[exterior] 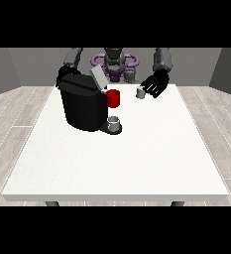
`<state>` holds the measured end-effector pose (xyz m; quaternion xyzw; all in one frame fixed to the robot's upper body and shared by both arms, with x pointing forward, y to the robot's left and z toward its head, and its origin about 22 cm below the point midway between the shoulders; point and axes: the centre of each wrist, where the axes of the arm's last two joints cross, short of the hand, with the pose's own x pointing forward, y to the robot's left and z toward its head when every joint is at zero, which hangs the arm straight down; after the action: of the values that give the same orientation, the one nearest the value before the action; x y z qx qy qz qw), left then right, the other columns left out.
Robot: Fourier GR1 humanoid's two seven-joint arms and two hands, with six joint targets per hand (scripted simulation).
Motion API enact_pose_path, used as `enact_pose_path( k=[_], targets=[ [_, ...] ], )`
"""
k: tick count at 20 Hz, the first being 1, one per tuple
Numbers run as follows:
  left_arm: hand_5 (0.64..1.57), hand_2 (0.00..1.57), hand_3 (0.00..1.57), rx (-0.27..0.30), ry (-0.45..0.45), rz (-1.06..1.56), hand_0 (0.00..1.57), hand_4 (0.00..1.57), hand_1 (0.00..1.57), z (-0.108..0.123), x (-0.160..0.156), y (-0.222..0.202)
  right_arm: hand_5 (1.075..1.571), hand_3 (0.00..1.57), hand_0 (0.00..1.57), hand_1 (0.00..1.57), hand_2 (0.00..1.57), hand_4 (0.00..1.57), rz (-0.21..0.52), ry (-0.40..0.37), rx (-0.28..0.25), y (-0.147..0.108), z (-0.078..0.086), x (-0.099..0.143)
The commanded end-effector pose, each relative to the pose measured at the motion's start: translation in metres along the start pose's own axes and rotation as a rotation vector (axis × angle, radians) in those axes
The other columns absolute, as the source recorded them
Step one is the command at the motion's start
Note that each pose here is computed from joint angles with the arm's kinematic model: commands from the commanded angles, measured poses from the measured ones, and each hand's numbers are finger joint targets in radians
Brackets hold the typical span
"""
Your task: Insert the coffee pod into the coffee machine and close the lid
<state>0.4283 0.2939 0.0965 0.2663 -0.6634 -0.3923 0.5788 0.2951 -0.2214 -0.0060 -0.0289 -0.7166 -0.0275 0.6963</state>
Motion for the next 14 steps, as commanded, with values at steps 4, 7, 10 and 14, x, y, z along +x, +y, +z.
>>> enact_pose_path(
  k=[4, 7, 10, 14],
  targets=[
    [1.571, 1.34, 1.29, -0.008, -0.033, 0.007, 1.27, 0.55, 1.27, -0.014, 0.025, 0.012, 1.571, 0.0, 0.0, 0.0, 0.0, 0.5, -0.009, 0.008, 0.006, 0.012, -0.014, 0.021],
    [1.571, 1.2, 1.22, 0.07, -0.033, -0.023, 1.01, 0.54, 1.01, -0.021, 0.04, 0.044, 1.571, 0.0, 0.0, 0.0, 0.0, 0.5, -0.008, -0.021, 0.032, 0.008, -0.005, 0.01],
    [1.571, 1.29, 1.24, 0.053, -0.023, 0.008, 1.25, 0.51, 1.25, -0.025, 0.051, 0.063, 1.571, 0.0, 0.0, 0.0, 0.0, 0.49, -0.002, -0.001, 0.018, -0.002, 0.005, -0.009],
    [1.571, 1.26, 1.2, 0.135, -0.037, 0.017, 1.24, 0.48, 1.24, -0.038, 0.087, 0.088, 1.571, 0.0, 0.0, 0.0, 0.0, 0.51, 0.009, -0.072, 0.045, 0.027, -0.013, 0.021]
  ],
)
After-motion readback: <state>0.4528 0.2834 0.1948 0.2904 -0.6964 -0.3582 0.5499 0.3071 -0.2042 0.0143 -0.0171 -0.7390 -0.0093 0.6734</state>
